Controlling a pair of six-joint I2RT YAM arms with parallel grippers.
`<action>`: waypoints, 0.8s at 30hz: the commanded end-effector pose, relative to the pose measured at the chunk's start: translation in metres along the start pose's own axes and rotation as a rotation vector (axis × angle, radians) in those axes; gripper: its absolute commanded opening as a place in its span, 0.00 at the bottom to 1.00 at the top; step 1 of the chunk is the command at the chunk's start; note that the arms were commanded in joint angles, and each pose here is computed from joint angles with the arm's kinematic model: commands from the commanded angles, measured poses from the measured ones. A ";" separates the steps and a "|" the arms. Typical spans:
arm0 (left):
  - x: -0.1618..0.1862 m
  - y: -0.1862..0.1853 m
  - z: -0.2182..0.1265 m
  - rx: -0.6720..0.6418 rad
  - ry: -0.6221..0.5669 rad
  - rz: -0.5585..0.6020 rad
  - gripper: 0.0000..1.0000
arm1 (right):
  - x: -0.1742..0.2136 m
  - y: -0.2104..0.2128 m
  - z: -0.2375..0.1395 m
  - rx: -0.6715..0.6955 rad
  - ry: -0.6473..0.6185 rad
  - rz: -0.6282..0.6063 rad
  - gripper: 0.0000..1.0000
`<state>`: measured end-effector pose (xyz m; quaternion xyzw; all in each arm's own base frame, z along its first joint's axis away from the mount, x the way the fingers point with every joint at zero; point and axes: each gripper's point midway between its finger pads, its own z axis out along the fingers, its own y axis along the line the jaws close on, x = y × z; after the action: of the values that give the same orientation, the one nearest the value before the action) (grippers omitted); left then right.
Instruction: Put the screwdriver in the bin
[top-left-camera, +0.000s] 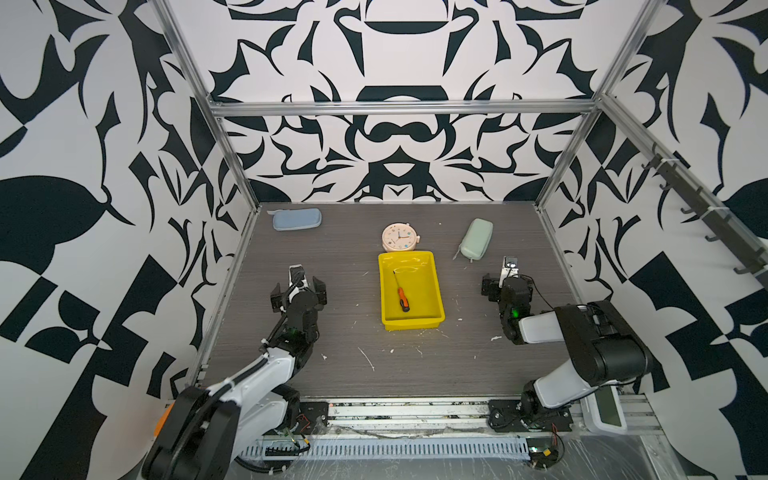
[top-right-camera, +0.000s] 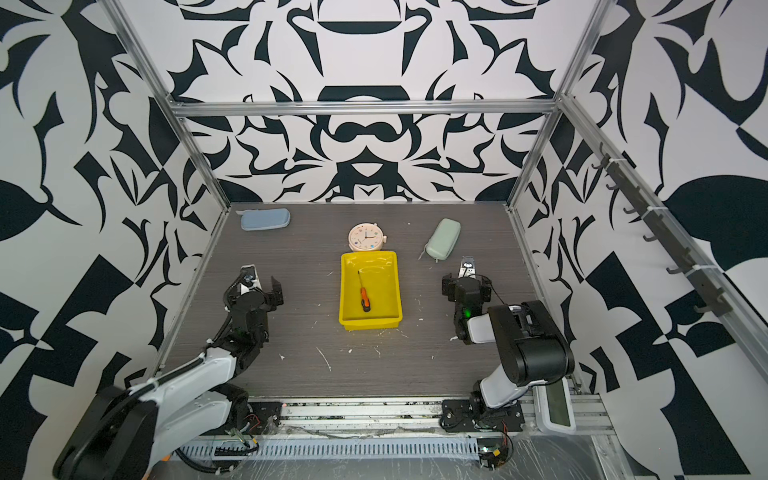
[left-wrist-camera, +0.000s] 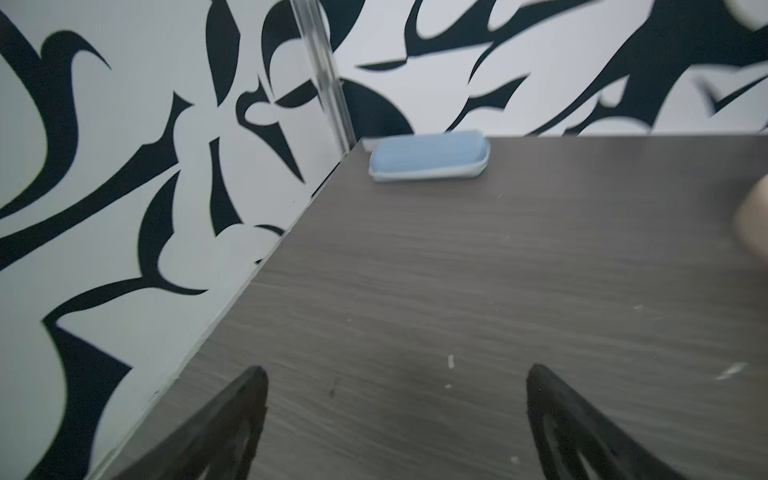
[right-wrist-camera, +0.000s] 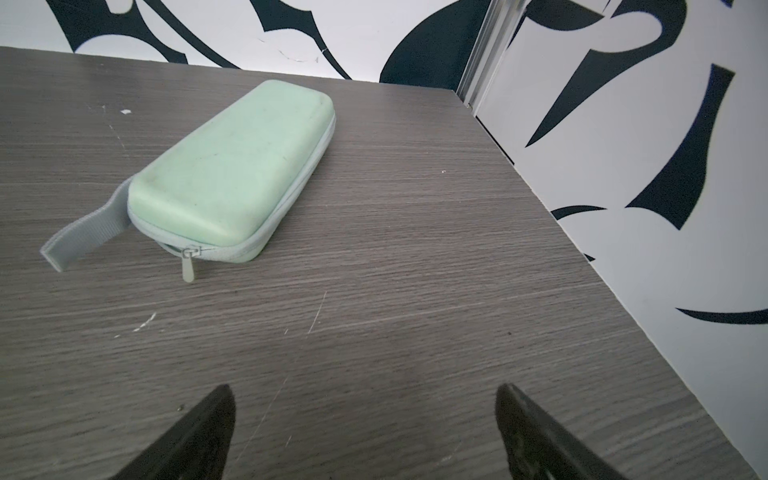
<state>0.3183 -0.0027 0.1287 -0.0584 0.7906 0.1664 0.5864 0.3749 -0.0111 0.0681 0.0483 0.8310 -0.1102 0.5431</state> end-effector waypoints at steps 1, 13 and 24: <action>-0.039 -0.003 0.005 0.012 -0.156 -0.031 1.00 | -0.017 0.002 0.000 -0.005 -0.055 0.015 1.00; -0.009 0.022 0.041 0.013 -0.117 -0.163 0.99 | -0.017 0.002 0.000 -0.008 -0.054 0.010 1.00; 0.011 0.017 0.065 0.053 -0.080 -0.176 0.99 | -0.018 0.003 0.000 -0.010 -0.055 0.009 1.00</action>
<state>0.3567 0.0438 0.0901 -0.1142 0.7837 0.1211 0.5984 0.3751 -0.0101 0.0680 0.0453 0.8314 -0.1090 0.5430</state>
